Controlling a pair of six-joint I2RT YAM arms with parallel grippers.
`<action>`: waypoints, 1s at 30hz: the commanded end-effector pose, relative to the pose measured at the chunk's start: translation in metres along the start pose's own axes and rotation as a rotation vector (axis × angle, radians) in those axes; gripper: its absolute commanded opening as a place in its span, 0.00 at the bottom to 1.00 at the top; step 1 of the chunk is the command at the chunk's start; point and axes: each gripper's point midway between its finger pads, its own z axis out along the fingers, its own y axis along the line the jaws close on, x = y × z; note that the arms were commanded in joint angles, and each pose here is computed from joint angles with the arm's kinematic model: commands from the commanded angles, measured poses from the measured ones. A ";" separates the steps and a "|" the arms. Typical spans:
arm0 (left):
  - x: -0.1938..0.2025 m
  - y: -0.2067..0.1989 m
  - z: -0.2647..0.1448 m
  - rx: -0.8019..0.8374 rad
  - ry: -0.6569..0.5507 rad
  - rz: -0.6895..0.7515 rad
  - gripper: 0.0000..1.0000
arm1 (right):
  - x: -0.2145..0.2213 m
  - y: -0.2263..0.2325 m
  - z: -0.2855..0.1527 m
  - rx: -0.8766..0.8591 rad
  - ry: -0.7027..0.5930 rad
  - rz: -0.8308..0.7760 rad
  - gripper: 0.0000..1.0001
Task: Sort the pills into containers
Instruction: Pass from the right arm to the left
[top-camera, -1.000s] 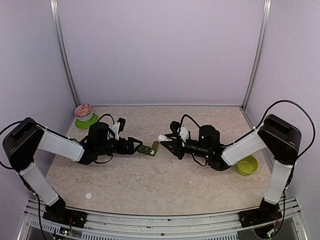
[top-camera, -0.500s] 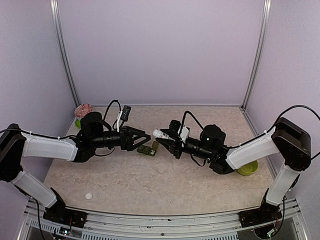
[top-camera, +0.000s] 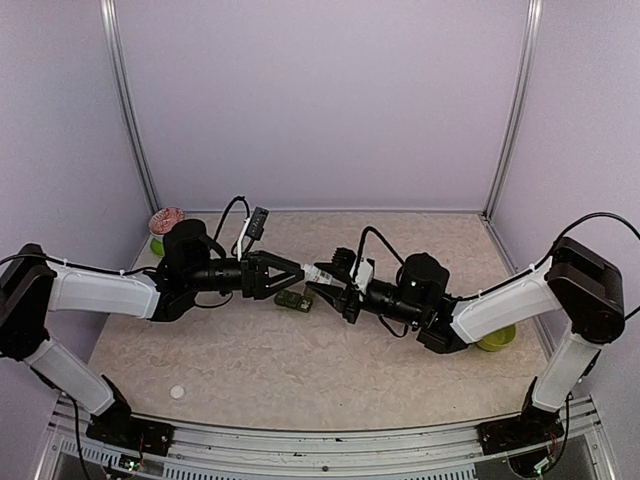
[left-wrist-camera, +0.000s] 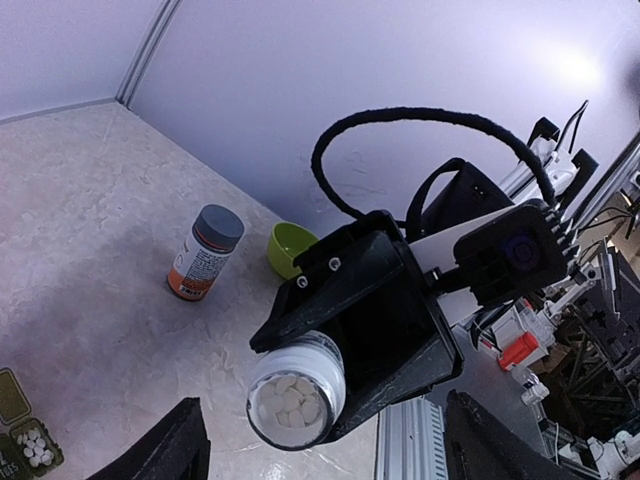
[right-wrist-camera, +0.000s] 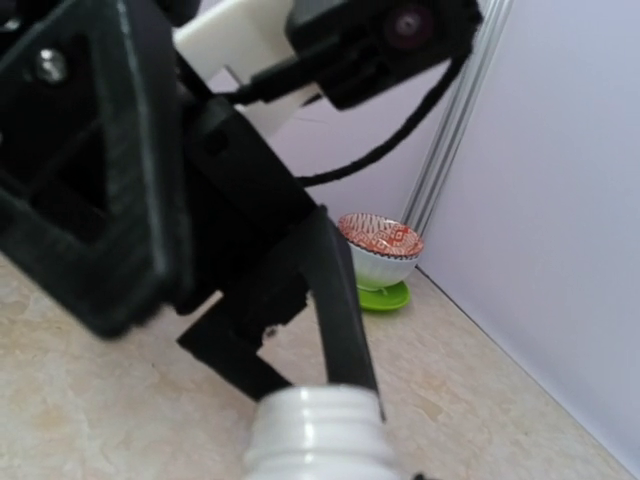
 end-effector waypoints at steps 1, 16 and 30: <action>-0.008 -0.007 0.006 0.040 -0.012 0.019 0.75 | -0.017 0.000 0.001 0.004 -0.037 -0.018 0.32; -0.004 0.001 0.009 0.063 -0.016 -0.003 0.48 | -0.007 0.005 0.008 -0.016 -0.008 -0.014 0.32; 0.000 0.008 0.011 0.056 -0.016 -0.020 0.22 | 0.000 0.008 0.011 -0.030 0.008 -0.012 0.32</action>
